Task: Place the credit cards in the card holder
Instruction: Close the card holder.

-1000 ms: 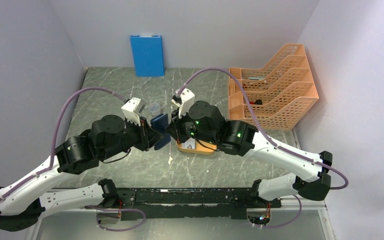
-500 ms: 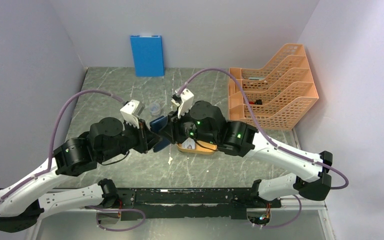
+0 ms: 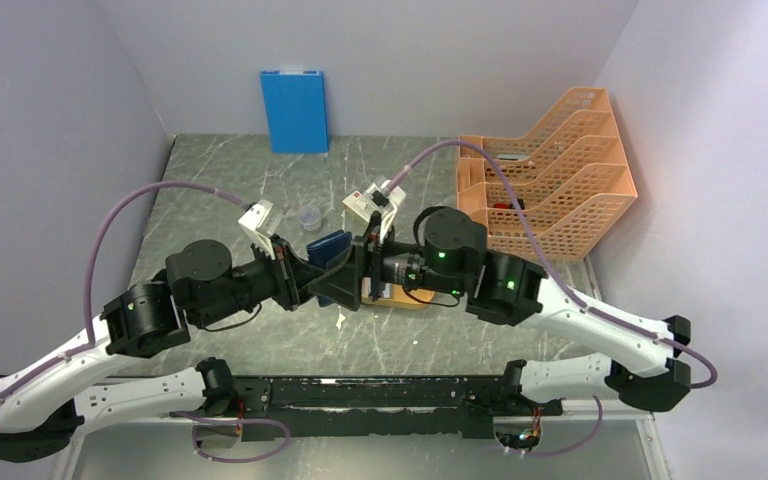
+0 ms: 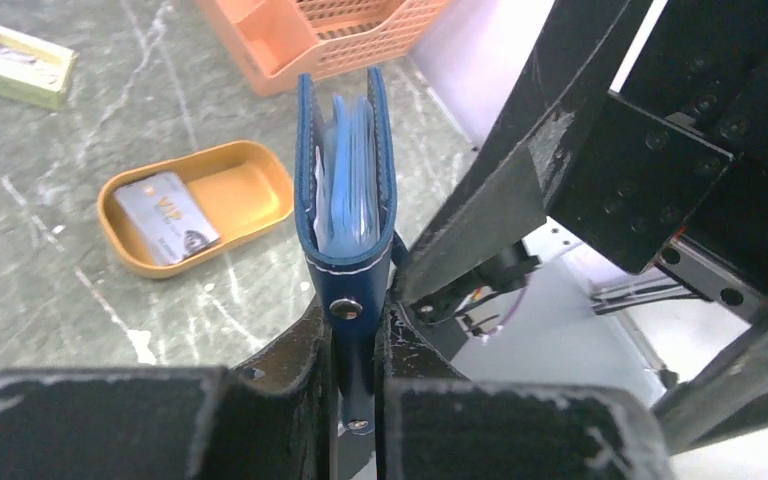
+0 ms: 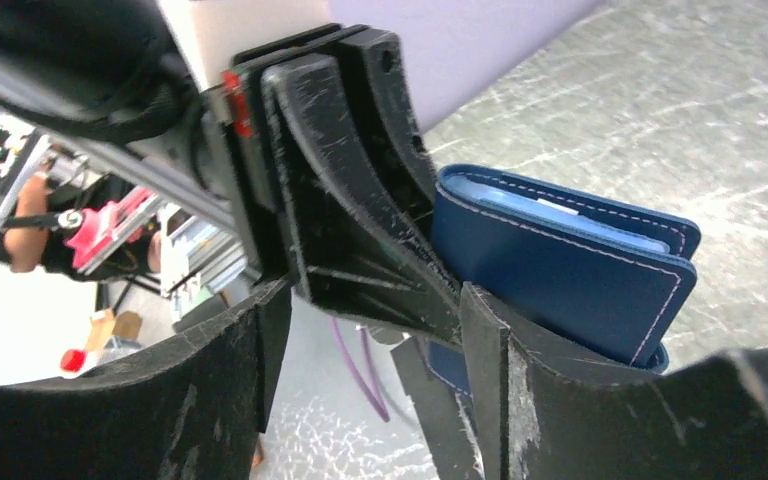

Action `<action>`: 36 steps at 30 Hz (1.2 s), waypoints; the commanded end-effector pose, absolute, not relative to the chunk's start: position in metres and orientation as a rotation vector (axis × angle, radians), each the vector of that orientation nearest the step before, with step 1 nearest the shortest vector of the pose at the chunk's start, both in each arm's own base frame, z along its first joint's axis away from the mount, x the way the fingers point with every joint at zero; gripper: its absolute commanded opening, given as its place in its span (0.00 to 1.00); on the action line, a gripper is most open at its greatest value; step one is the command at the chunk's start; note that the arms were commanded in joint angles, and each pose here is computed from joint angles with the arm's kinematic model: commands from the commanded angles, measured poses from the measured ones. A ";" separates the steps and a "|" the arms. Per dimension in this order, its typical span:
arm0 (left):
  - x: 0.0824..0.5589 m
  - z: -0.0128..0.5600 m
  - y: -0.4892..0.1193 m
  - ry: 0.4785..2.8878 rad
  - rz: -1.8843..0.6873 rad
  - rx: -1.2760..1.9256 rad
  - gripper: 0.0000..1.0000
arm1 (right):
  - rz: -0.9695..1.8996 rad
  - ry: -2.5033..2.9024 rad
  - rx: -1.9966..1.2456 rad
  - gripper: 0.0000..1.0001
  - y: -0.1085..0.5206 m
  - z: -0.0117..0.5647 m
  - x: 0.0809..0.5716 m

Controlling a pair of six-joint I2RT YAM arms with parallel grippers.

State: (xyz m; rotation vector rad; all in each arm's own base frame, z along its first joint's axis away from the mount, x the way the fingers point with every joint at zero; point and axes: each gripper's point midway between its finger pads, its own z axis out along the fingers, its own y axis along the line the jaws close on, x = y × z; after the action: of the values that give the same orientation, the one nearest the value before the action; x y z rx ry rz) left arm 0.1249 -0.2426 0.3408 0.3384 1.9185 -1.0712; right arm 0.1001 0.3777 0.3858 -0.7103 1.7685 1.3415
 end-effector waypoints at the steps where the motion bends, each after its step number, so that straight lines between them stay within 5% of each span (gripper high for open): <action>1: 0.116 0.380 -0.247 1.773 -1.228 0.310 0.05 | 1.465 1.655 -0.771 0.68 0.355 0.421 0.071; 10: 0.103 0.394 -0.221 1.678 -1.290 0.279 0.05 | 1.350 1.530 -0.713 0.70 0.289 0.431 0.072; 16: 0.075 0.436 -0.216 1.452 -1.467 0.371 0.05 | 1.458 1.478 -0.727 0.70 0.300 0.418 0.061; 23: 0.037 0.477 -0.227 1.275 -1.649 0.565 0.05 | 1.734 1.225 -0.667 0.73 0.300 0.476 0.036; 36: 0.027 0.486 -0.233 1.219 -1.690 0.633 0.05 | 1.797 1.306 -0.703 0.66 0.319 0.468 0.031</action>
State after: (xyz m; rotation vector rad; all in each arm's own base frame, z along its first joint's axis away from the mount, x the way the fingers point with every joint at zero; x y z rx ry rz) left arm 0.0399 -0.2415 0.4569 0.6005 1.3542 -1.6450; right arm 0.0363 0.3178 0.4582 -0.7064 1.3254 1.7483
